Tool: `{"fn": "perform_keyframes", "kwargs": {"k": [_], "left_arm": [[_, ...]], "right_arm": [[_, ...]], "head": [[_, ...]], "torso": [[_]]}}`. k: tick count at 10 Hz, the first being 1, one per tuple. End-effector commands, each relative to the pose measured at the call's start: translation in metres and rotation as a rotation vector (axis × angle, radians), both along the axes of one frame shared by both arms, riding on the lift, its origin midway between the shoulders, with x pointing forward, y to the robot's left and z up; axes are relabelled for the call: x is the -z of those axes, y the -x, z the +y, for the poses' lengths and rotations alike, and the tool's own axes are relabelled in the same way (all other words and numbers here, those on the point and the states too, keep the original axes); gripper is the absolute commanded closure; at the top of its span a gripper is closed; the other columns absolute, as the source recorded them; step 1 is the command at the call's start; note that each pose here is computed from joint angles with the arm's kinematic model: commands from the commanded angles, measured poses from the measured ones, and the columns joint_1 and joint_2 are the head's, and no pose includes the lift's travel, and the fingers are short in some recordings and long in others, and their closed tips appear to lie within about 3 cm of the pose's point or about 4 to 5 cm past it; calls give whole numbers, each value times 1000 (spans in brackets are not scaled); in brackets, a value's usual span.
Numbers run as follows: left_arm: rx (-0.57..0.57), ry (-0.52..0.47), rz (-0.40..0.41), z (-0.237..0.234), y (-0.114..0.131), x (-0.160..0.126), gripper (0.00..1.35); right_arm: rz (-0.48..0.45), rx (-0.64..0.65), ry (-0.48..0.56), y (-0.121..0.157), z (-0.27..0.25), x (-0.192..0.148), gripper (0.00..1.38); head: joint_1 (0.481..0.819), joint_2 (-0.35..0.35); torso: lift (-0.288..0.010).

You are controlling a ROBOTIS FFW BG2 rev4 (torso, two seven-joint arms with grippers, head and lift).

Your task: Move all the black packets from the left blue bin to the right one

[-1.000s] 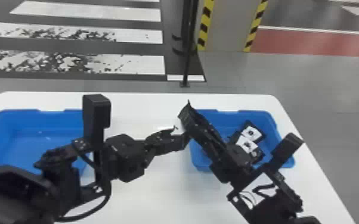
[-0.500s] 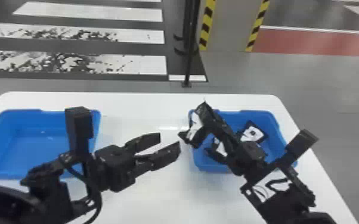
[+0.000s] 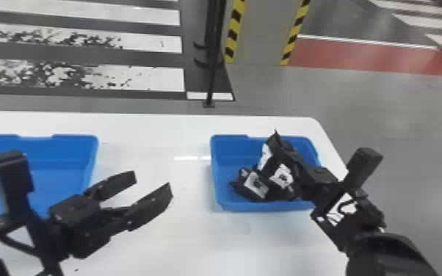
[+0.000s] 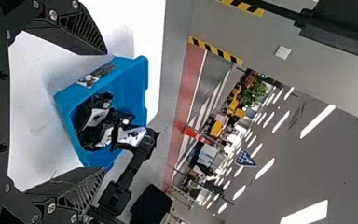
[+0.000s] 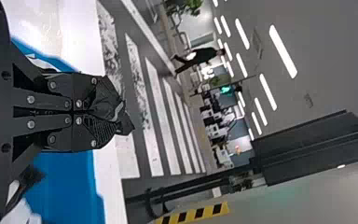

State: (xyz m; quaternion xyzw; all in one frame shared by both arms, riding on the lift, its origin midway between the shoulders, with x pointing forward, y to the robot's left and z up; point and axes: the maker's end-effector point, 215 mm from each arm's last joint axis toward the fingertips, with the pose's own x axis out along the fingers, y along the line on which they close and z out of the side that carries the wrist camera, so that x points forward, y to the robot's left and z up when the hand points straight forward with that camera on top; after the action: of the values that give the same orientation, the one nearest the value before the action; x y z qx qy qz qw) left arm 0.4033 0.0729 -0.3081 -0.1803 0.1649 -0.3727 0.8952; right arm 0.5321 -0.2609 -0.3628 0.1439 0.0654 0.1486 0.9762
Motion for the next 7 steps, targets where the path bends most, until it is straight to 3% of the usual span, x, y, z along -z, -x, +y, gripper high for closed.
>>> {"fn": "perform_keyframes", "kwargs": {"k": [1,2,4,6,7], "left_arm": [[-46,-6,15,22,7,5,170],[-80,-16,10,36,11,3,170],[-232,-57,-133,92,12,-29,171],[-358,-106,-201,144,22,-44,171],[-385,-125,-219,156,27,-46,171]], "right_arm": [[76,12,22,-3,-20,27,1222],[89,6,25,-3,-23,31,1006],[75,29,63,1,-39,24,426],[3,53,221,21,-51,-13,168],[-43,47,267,42,-42,-32,148]], "head": [[695,-220],[695,-223],[695,-202],[695,-153],[695,-140]], "torso": [[-140],[-140],[-140],[-140],[-140]]}}
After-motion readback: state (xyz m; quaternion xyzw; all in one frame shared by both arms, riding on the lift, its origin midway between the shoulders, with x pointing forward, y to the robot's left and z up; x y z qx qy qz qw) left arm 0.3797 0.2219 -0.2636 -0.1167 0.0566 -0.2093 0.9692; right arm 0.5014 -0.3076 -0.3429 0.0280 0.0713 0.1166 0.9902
